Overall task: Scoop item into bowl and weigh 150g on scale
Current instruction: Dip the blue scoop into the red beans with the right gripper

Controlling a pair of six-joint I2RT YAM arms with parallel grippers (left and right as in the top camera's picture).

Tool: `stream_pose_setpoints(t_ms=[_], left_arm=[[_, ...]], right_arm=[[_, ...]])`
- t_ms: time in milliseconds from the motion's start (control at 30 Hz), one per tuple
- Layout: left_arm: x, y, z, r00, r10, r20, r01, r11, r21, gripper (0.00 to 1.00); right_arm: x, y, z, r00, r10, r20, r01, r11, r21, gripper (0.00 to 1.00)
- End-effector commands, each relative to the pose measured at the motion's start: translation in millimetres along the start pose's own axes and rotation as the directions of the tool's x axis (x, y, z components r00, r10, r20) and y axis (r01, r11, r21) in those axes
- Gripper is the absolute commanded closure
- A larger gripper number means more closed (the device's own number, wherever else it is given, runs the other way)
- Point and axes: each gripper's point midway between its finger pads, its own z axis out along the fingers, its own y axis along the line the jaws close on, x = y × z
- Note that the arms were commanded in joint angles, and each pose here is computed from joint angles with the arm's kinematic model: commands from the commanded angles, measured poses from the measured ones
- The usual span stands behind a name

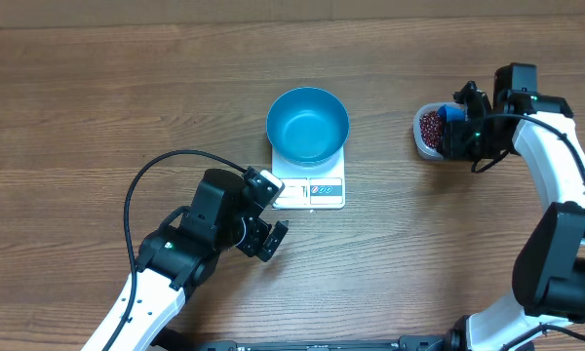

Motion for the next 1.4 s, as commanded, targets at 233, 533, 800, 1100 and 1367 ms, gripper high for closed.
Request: stream_pose_setpoints(t_ms=[233,533,800,1100,1367], left_arm=[[2,1,2,1.0,-0.017,-0.006,0.017,1.0,-0.005,0.0],[2,1,2,1.0,-0.017,-0.006,0.017,1.0,-0.005,0.0],[2,1,2,1.0,-0.017,-0.006,0.017,1.0,-0.005,0.0],[2,1,2,1.0,-0.017,-0.006,0.017,1.0,-0.005,0.01],[2,1,2,1.0,-0.017,-0.006,0.017,1.0,-0.005,0.0]], right_arm=[[-4,6,-10,0.989,0.147,0.027,-0.136,0.959,-0.249,0.96],[-9,-4,-23,0.965,0.259,0.043,-0.231,0.916,-0.329,0.96],[-16,-10,-38,0.948,0.308,0.077,-0.25,0.873,-0.419,0.96],[-17,-19,-52,0.928,0.362,0.09,-0.275,0.827,-0.49,0.96],[-19,-1,-77,0.934,0.333,0.132,-0.173,0.743,-0.646,0.96]])
